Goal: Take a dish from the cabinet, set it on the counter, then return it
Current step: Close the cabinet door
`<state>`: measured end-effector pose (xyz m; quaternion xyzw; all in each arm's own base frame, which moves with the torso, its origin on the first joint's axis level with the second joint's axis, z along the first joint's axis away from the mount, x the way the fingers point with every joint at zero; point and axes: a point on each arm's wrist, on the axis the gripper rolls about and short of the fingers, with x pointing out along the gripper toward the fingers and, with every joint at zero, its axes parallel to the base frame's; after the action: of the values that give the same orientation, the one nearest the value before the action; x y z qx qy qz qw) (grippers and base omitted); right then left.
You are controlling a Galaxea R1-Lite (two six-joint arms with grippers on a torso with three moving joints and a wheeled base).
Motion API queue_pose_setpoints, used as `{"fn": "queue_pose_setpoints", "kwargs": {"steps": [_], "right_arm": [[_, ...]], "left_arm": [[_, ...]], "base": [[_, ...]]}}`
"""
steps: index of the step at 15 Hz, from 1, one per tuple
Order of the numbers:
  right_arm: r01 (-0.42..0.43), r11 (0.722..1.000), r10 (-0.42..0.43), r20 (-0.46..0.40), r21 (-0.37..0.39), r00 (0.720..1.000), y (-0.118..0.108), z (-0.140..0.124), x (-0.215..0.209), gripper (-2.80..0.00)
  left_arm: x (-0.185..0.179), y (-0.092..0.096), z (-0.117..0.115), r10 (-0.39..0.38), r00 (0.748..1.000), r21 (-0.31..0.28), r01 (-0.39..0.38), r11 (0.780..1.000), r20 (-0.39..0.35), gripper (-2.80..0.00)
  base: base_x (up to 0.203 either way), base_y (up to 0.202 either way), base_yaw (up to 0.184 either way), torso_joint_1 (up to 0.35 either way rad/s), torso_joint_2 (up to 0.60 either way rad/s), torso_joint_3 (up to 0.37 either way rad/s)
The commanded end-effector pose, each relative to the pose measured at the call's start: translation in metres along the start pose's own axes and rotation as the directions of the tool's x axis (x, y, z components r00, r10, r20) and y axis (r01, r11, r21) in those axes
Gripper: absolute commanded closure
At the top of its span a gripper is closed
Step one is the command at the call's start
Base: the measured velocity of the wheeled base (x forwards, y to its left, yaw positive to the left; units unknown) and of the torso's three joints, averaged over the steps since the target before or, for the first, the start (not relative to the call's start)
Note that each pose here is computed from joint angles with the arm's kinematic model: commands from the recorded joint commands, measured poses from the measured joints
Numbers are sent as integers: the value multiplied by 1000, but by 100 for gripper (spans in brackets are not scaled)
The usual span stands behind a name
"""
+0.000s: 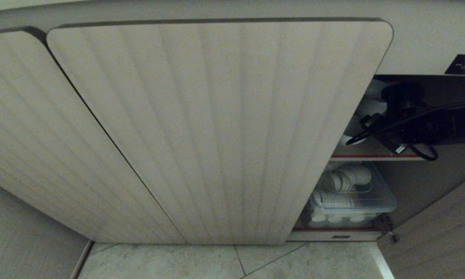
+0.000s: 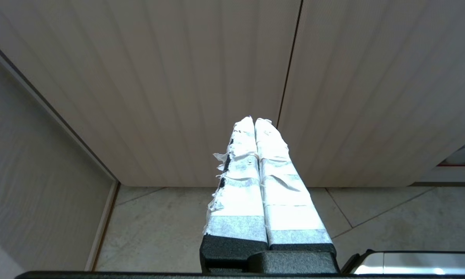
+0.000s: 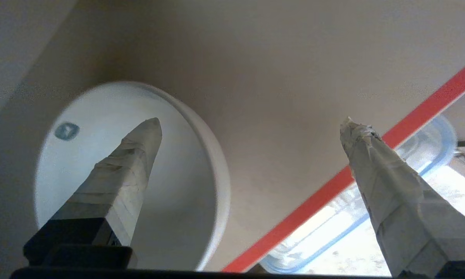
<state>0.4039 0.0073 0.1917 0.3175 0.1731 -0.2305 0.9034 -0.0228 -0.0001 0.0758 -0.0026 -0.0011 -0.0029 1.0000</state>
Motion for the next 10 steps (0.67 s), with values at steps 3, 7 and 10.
{"fn": "queue_pose_setpoints", "kwargs": {"steps": [3,7,10], "right_arm": [[-15,999,16,39,-33,999,-2,0,-5,-280],[-44,999,46,87,-30,995,2,4,-8,-280],[-48,998,51,79,-45,996,0,-3,-11,-280]], "left_arm": [[0,0,0,0,1000,-1,0,1000,1,0],[0,0,0,0,1000,-1,0,1000,1,0],[0,0,0,0,1000,-1,0,1000,1,0]], "base": [[0,0,0,0,0,0],[0,0,0,0,0,0],[0,0,0,0,0,0]]}}
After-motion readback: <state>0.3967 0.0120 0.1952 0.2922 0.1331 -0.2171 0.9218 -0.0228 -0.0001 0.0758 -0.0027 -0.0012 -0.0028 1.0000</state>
